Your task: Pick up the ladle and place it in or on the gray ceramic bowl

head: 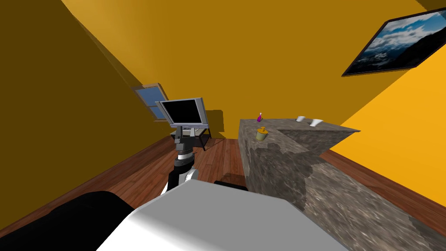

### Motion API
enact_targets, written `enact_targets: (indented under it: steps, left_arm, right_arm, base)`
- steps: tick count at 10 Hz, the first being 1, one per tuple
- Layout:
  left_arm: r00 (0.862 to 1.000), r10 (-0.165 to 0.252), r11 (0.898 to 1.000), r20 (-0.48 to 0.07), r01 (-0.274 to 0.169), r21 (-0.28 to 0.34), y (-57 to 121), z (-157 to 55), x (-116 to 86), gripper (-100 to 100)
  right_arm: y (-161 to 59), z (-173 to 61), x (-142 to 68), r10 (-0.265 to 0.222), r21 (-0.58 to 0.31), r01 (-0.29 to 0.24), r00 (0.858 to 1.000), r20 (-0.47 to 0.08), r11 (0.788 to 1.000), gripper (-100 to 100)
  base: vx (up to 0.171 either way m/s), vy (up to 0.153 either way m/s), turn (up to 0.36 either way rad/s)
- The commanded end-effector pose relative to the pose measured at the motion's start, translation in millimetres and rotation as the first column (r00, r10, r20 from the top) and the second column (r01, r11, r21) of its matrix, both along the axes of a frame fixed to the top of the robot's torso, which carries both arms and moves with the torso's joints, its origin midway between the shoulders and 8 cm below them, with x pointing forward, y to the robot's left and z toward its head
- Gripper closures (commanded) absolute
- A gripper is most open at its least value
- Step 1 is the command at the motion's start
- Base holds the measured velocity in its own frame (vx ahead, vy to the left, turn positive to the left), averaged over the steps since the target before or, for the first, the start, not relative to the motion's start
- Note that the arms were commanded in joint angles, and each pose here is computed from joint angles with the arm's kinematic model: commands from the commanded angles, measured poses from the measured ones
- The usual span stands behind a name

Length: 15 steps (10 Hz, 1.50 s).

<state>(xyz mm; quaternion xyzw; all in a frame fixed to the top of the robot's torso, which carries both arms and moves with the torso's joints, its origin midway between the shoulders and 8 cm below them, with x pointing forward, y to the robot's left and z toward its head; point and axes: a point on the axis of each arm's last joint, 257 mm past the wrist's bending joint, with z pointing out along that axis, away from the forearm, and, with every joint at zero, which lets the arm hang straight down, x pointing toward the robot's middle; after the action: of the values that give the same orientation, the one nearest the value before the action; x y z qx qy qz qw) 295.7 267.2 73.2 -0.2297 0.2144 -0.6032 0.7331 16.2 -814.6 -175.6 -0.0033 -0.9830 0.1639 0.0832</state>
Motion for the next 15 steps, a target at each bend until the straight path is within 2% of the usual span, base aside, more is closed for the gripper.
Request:
enact_targets:
  steps: [1, 2, 3, 8, 10, 11, 15]
  left_arm:
    - [1.0, 0.0, 1.0, 0.0, 0.0, 0.0, 0.0, 0, 0, 0]
    - [1.0, 0.0, 1.0, 0.0, 0.0, 0.0, 0.0, 0, 0, 0]
    - [1.0, 0.0, 1.0, 0.0, 0.0, 0.0, 0.0, 0, 0, 0]
    - [1.0, 0.0, 1.0, 0.0, 0.0, 0.0, 0.0, 0, 0, 0]
    - [1.0, 0.0, 1.0, 0.0, 0.0, 0.0, 0.0, 0, 0, 0]
    - [1.0, 0.0, 1.0, 0.0, 0.0, 0.0, 0.0, 0, 0, 0]
    - [1.0, 0.0, 1.0, 0.0, 0.0, 0.0, 0.0, 0, 0, 0]
  right_arm:
    - [0, 0, 0, 0.0, 0.0, 0.0, 1.0, 0.0, 1.0, -100]
    - [0, 0, 0, 0.0, 0.0, 0.0, 1.0, 0.0, 1.0, 0]
    - [1, 11, 7, 0.004, 0.0, -0.004, 1.0, 0.002, 1.0, -100]
    - [9, 49, 30, 0.02, 0.001, -0.02, 1.0, 0.007, 1.0, -100]
    - [8, 50, 31, 0.02, 0.0, -0.02, 1.0, 0.008, 1.0, -100]
    - [8, 51, 31, 0.02, 0.001, -0.02, 1.0, 0.008, 1.0, 0]
    - [8, 51, 31, 0.02, 0.001, -0.02, 1.0, 0.008, 1.0, 0]
  base:
    - [0.0, 0.0, 0.0]
    - [0.0, 0.0, 0.0]
    - [-0.014, -0.007, -0.026]
    - [-0.029, -0.015, -0.026]
    - [-0.021, -0.012, -0.013]
    - [0.0, 0.0, 0.0]
    - [0.0, 0.0, 0.0]
